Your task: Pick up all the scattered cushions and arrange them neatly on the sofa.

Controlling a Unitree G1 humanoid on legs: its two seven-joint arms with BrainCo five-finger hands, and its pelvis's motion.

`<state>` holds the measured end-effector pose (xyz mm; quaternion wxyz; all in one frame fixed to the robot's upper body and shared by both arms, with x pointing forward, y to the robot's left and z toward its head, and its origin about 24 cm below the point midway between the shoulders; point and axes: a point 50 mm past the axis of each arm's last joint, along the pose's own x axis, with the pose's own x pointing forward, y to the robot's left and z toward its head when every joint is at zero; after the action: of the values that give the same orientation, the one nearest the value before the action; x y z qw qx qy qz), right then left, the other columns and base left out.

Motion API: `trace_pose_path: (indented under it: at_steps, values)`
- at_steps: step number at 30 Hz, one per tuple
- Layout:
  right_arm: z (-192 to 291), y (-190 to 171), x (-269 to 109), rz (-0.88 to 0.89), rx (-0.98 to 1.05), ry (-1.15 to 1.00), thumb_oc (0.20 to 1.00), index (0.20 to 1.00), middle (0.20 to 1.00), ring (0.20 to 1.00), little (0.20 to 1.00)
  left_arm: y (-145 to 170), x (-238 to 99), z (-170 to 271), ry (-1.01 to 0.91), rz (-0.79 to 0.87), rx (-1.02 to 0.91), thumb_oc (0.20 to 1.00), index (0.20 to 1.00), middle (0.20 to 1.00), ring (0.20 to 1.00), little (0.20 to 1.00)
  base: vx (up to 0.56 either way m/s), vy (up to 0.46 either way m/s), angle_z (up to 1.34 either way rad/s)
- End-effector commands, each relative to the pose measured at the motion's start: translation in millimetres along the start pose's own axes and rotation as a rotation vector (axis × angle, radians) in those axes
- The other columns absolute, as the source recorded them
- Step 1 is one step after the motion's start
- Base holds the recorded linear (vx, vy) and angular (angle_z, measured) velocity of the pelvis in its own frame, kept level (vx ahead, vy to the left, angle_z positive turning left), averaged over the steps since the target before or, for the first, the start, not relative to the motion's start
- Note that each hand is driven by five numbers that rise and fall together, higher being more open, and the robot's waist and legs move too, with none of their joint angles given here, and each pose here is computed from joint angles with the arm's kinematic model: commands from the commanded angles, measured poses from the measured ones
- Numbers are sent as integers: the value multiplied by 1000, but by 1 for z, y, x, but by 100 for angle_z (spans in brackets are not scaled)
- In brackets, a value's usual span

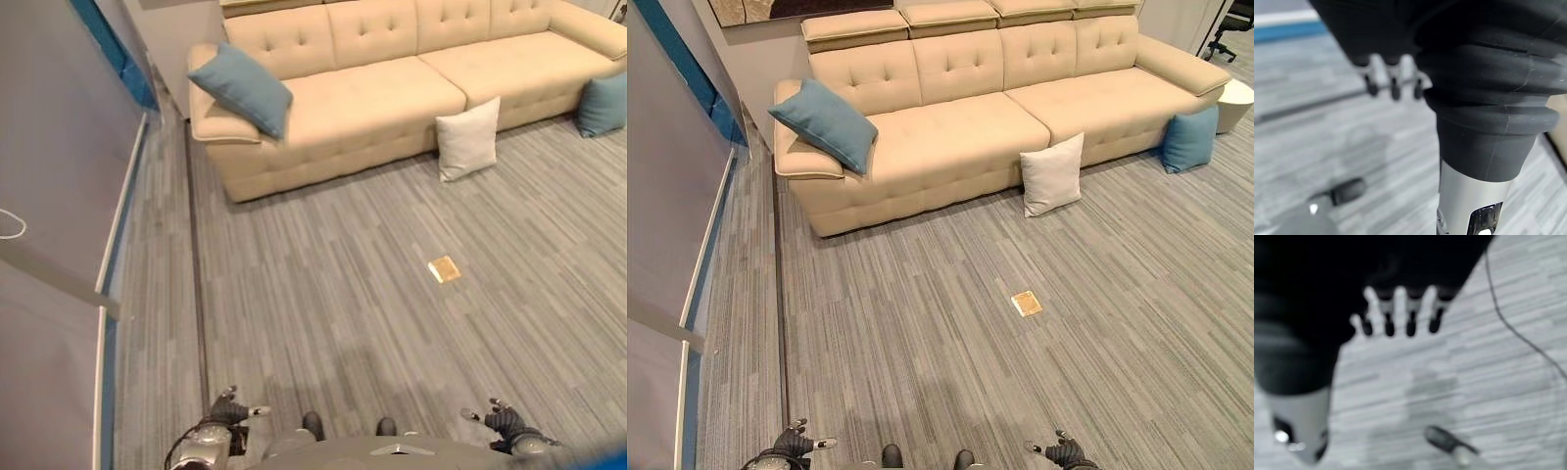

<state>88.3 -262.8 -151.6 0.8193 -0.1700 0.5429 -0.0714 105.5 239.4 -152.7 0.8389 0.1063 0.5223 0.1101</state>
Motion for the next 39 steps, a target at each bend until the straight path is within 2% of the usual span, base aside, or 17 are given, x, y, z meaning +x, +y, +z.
trace_pose_path:
  at_steps: [1,13,39]
  values:
    - [17,-2,4,-21,-32,-30,1000,1000,1000,1000,1000,-2,5,24,-62,10,31,1000,1000,1000,1000,1000,41,-2,3]
    - [22,-2,5,-18,-24,-45,1000,1000,1000,1000,1000,-6,4,20,-43,4,44,1000,1000,1000,1000,1000,25,2,2]
    - [68,7,6,30,-41,-194,1000,1000,1000,1000,1000,-4,7,55,-153,1,23,1000,1000,1000,1000,1000,60,61,7]
